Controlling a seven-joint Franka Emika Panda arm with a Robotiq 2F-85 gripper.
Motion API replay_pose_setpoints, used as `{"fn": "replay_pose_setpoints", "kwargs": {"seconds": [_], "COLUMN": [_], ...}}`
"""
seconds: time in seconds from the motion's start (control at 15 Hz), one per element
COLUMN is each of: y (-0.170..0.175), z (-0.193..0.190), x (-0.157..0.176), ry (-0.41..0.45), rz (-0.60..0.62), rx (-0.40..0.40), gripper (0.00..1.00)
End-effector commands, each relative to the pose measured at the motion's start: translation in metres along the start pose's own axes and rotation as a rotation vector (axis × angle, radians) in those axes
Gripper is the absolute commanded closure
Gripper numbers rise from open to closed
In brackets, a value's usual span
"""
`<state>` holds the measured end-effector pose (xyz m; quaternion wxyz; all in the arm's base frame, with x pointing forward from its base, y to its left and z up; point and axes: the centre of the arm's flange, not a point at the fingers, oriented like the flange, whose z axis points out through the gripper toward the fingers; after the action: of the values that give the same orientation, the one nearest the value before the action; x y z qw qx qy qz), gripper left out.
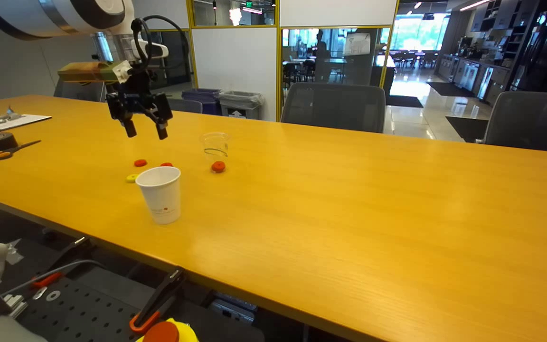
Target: Pick up the orange and yellow objects and put them in the cups
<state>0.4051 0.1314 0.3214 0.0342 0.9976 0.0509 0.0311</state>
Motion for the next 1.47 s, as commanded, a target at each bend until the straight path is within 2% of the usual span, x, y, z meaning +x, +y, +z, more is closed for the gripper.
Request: {"fn": "replay_pose_setpoints", "kwargs": {"seconds": [0.0, 0.53, 0.73, 1.0, 1.4], "y": [-0.033, -0.058, -0.058, -0.059, -0.064], "z": [0.019, 0.085, 0.107, 0.125, 0.145], "x": [0.039, 0.092, 0.105, 0.112, 0.103], "ry": [0.009, -0.056, -0.062, -0.070, -0.115], "rz": [0.006, 0.023, 0.082, 0.141, 0.179], "rx": [0.031, 0.115, 0.156, 0.186, 0.208], "gripper": [0.00, 0.00, 0.00, 0.00, 0.00]}}
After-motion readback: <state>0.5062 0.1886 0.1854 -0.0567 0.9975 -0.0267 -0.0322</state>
